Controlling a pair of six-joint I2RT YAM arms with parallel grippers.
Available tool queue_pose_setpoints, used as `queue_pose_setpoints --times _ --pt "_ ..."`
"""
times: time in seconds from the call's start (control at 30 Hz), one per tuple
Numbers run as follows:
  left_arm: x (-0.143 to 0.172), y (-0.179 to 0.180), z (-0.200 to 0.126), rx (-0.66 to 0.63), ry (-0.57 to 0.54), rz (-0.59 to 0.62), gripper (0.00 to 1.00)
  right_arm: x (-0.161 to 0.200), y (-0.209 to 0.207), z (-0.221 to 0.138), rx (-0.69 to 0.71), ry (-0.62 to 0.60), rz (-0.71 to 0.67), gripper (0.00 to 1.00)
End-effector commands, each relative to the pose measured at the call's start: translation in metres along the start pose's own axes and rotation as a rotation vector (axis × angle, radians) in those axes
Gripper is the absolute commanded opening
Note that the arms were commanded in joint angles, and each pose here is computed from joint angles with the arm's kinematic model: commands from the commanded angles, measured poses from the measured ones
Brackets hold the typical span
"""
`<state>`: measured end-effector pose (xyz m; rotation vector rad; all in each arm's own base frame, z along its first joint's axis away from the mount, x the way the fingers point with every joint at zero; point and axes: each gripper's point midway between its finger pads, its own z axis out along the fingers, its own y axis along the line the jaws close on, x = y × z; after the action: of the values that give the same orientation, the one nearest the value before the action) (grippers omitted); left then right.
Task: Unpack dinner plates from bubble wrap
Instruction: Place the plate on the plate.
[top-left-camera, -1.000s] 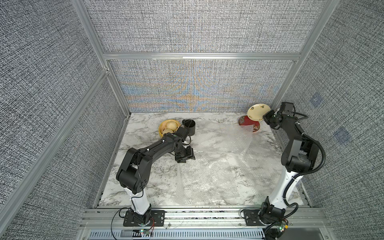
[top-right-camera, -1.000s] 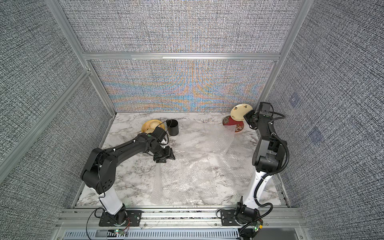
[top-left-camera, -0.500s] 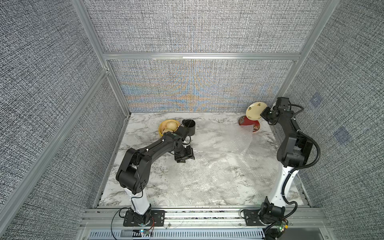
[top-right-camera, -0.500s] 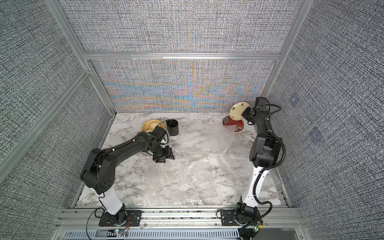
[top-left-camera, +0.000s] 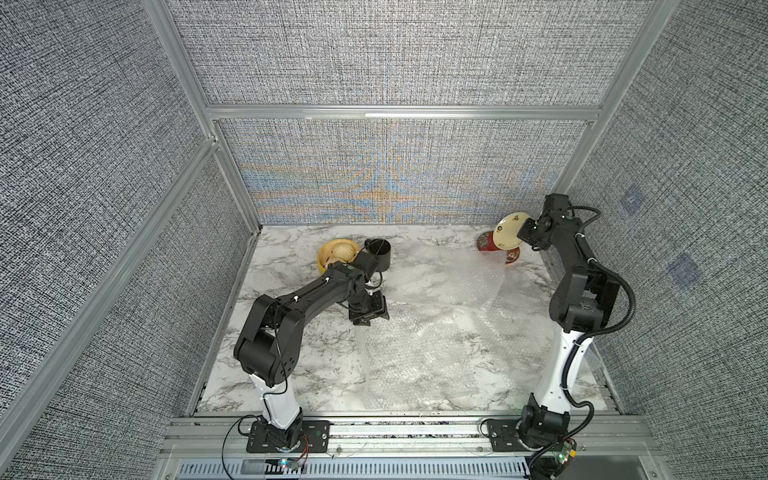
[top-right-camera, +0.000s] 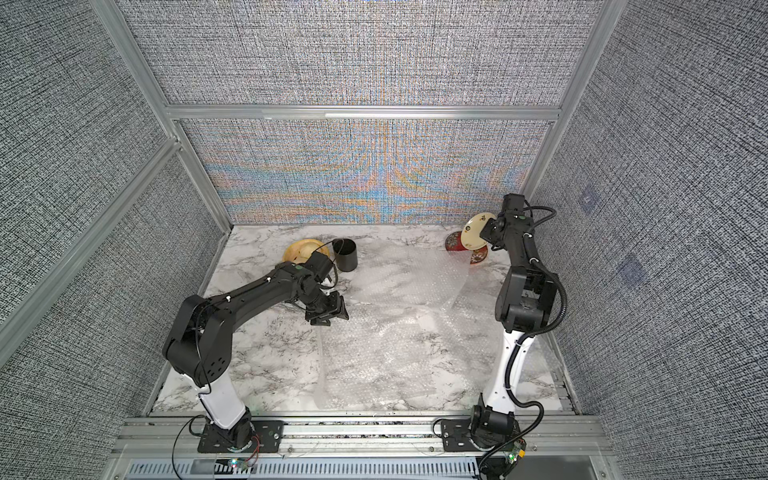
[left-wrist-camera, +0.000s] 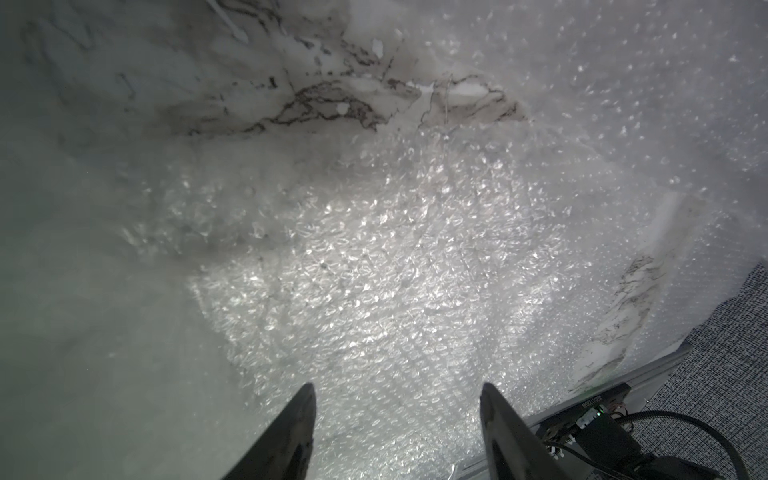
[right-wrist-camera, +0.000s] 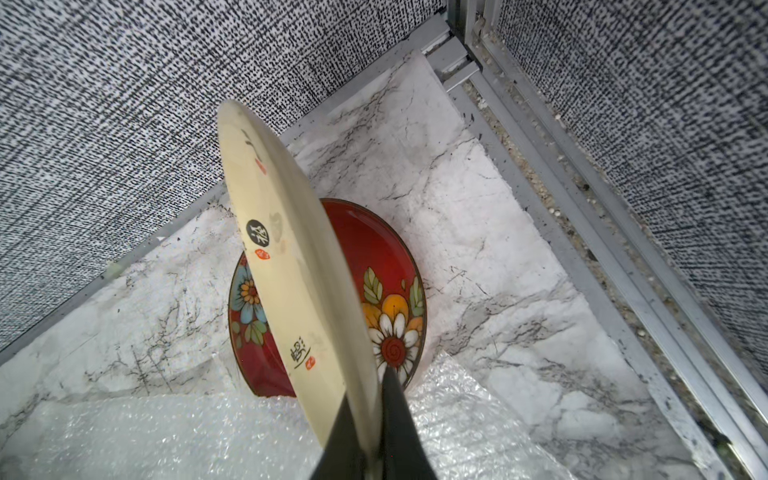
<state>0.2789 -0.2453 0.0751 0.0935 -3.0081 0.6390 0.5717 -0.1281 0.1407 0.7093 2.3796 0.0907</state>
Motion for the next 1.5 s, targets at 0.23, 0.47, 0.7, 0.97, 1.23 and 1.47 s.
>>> queue_pose_setpoints --times 0.23,0.47,0.7,0.97,1.23,1.47 --pt "0.004 0.004 0.0 -0.026 0.028 0.033 0.63 0.009 -0.003 0.012 -0.019 0.037 0.02 0.09" --pt "0.007 0.007 0.0 -0.034 0.033 0.038 0.63 0.027 0.008 0.023 -0.114 0.096 0.073 0.08" --pt "0.009 0.009 -0.001 -0.035 0.029 0.03 0.63 0.041 0.009 0.034 -0.147 0.143 0.116 0.09" --pt "0.012 0.012 -0.003 -0.039 0.021 0.015 0.63 0.058 -0.001 0.049 -0.205 0.23 0.246 0.09" --pt "0.014 0.013 -0.002 -0.037 0.013 -0.002 0.63 0.074 -0.005 0.056 -0.232 0.292 0.284 0.14" --pt "0.016 0.014 -0.003 -0.041 0.011 -0.003 0.63 0.079 -0.004 0.056 -0.246 0.303 0.303 0.27"
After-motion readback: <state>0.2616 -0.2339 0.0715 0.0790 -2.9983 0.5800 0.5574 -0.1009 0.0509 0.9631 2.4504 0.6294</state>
